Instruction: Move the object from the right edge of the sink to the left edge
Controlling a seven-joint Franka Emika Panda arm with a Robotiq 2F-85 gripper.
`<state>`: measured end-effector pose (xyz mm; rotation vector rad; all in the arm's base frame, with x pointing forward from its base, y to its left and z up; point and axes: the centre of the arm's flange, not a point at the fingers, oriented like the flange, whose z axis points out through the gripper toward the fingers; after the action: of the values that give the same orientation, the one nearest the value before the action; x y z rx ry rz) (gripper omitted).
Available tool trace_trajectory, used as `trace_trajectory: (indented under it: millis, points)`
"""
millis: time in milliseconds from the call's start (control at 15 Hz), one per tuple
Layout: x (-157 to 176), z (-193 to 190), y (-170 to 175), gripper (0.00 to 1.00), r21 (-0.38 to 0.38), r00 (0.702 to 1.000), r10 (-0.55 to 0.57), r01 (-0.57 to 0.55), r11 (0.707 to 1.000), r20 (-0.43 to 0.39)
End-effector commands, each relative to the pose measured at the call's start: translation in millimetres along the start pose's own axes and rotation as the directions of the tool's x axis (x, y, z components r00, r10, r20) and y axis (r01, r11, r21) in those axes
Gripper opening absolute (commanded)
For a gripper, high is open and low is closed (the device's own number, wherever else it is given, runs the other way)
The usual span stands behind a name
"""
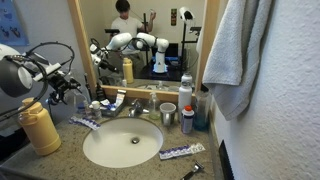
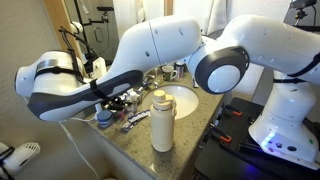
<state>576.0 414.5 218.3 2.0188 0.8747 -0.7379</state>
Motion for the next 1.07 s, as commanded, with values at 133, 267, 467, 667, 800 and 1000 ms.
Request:
trace_trajectory:
  millis: [133, 267, 467, 667, 800, 1000]
  points:
    - [-22.8, -39.9, 33.1, 1.00, -0.037, 0.998, 0.051, -0.052, 0.998, -0.023]
    - [-38.4, -47.1, 43.8, 1.00, -0.040, 0.996, 0.081, -0.083, 0.996, -0.046]
    - [-62.4, -53.3, 62.0, 1.00, -0.033, 0.990, 0.116, -0.120, 0.992, -0.082]
    - [-88.1, -52.7, 77.8, 1.00, -0.010, 0.983, 0.155, -0.157, 0.988, -0.103]
    - [-107.3, -53.7, 87.0, 1.00, 0.000, 0.975, 0.183, -0.184, 0.983, -0.124]
    - [-134.4, -57.7, 101.5, 1.00, 0.023, 0.965, 0.219, -0.218, 0.976, -0.147]
